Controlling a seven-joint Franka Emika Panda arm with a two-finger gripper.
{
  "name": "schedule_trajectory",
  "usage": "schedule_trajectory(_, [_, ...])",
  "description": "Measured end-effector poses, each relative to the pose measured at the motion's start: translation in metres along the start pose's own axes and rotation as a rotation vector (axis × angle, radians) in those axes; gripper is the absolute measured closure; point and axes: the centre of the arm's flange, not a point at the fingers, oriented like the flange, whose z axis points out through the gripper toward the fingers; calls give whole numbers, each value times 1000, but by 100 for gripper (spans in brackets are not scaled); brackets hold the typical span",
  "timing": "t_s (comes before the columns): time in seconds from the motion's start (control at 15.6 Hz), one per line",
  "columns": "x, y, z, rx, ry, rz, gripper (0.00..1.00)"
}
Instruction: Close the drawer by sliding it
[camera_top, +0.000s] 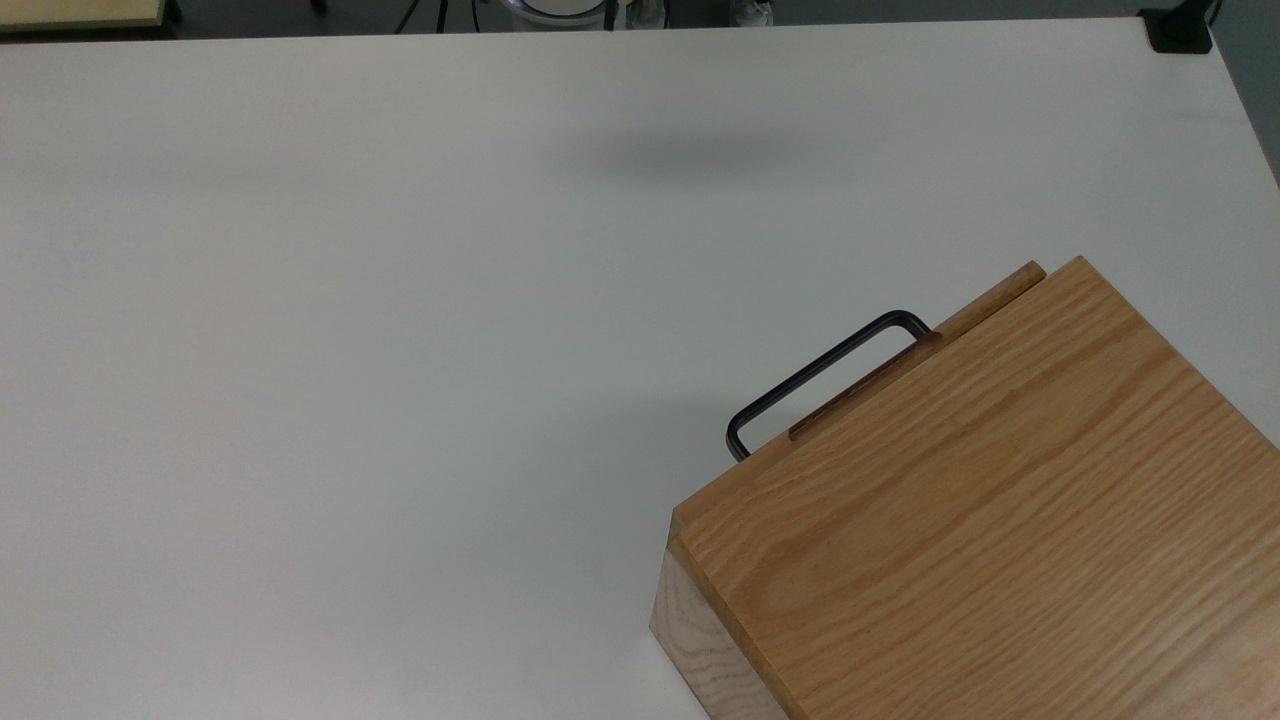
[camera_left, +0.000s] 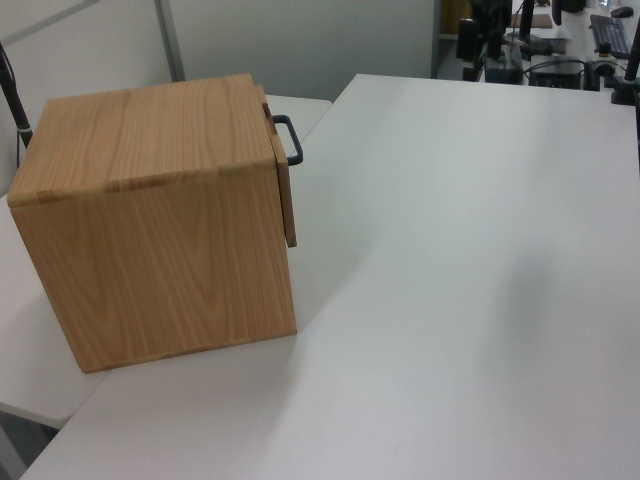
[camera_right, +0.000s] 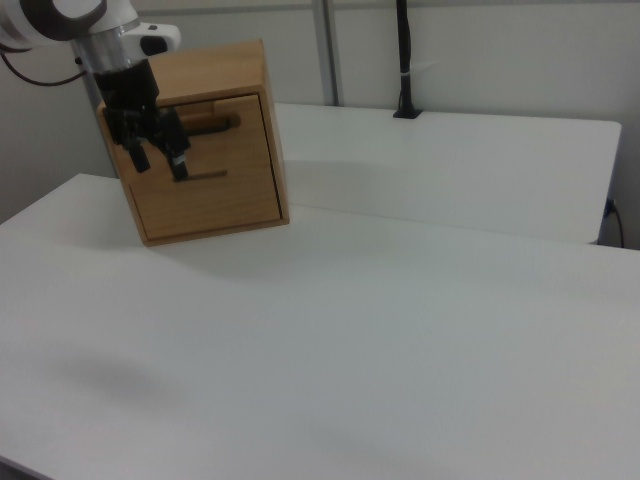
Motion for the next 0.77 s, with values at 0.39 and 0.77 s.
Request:
schedule_trajectory(0.39, [-1,15,0,1,11,-224,0])
schedule_trajectory(0.77, [1,15,2,2,22,-241,0])
